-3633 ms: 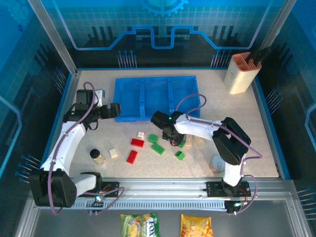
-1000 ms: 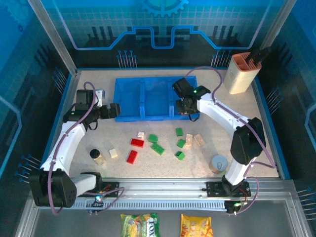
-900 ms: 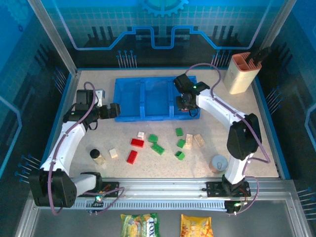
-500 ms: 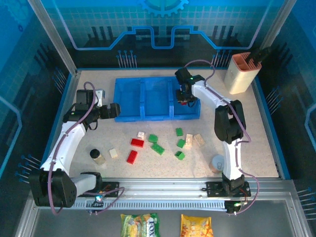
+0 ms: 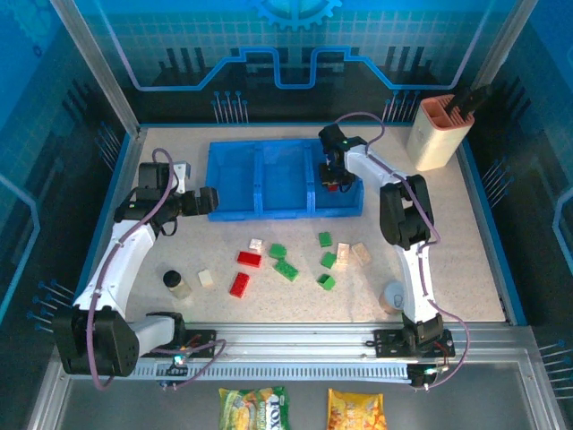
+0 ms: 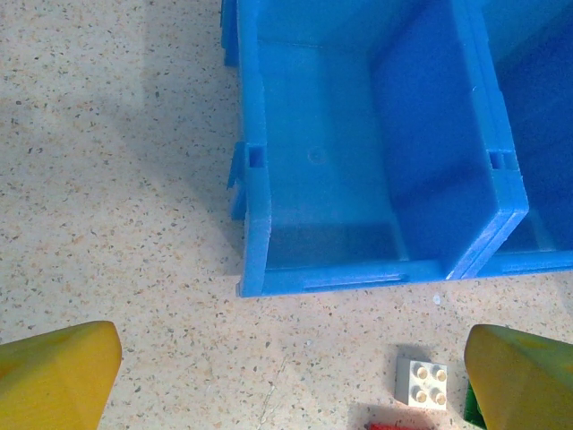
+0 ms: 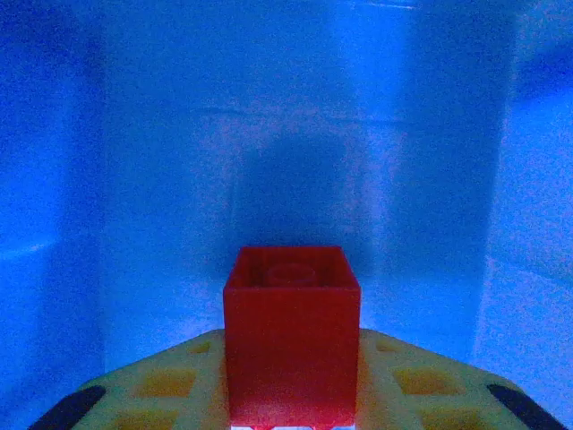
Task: Sort the legos into containers by color
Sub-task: Place the lego in the container.
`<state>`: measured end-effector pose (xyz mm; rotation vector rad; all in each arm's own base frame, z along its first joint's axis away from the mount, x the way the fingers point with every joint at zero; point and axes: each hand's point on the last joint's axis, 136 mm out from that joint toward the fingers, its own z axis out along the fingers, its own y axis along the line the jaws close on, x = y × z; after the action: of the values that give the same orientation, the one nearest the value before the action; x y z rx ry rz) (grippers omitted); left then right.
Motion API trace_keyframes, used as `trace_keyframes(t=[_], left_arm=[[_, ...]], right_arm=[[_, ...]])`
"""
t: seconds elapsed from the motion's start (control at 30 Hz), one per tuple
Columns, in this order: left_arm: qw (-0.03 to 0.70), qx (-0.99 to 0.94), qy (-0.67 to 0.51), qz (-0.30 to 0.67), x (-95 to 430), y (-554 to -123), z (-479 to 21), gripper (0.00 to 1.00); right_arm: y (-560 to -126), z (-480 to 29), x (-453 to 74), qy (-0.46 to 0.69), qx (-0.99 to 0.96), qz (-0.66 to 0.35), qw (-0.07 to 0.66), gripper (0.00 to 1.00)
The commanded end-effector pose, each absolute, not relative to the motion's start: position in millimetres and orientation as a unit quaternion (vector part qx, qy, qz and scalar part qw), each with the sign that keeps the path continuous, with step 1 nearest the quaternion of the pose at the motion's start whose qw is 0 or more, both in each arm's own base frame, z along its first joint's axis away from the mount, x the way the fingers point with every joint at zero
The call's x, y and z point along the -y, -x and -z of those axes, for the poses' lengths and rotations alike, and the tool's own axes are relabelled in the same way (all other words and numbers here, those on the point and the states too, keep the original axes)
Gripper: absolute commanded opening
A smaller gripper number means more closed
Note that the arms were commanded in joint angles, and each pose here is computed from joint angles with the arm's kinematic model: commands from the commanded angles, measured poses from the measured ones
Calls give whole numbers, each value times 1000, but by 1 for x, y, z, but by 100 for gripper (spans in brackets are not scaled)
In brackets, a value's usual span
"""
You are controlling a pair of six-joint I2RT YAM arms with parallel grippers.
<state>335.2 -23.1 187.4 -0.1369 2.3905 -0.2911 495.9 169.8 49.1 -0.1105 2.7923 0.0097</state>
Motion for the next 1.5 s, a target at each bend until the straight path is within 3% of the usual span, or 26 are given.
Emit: trace_keyframes(t=[0.0,0.43,0.9,1.1,1.47], left_arm=[[363,-925,42,105,23,-335,-189,99],[364,-925,42,102,22,-334,-189,99],[345,-929,77,113,22,-332,-195,99],[318,-935,66,142,43,-326,-201,95],[221,-964,14,146,113,-299,-167,85]], right_arm=[[-504,-49,-172,34,-984,-17,175,36],[-502,-59,-169,15,-985,-15,173,46],[-479,-124,-174,25,-978,-17,204,50],[-451,-146,-176,29,-976,-27,214,51],[-391,-164,-159,16,-974,-42,223,51]])
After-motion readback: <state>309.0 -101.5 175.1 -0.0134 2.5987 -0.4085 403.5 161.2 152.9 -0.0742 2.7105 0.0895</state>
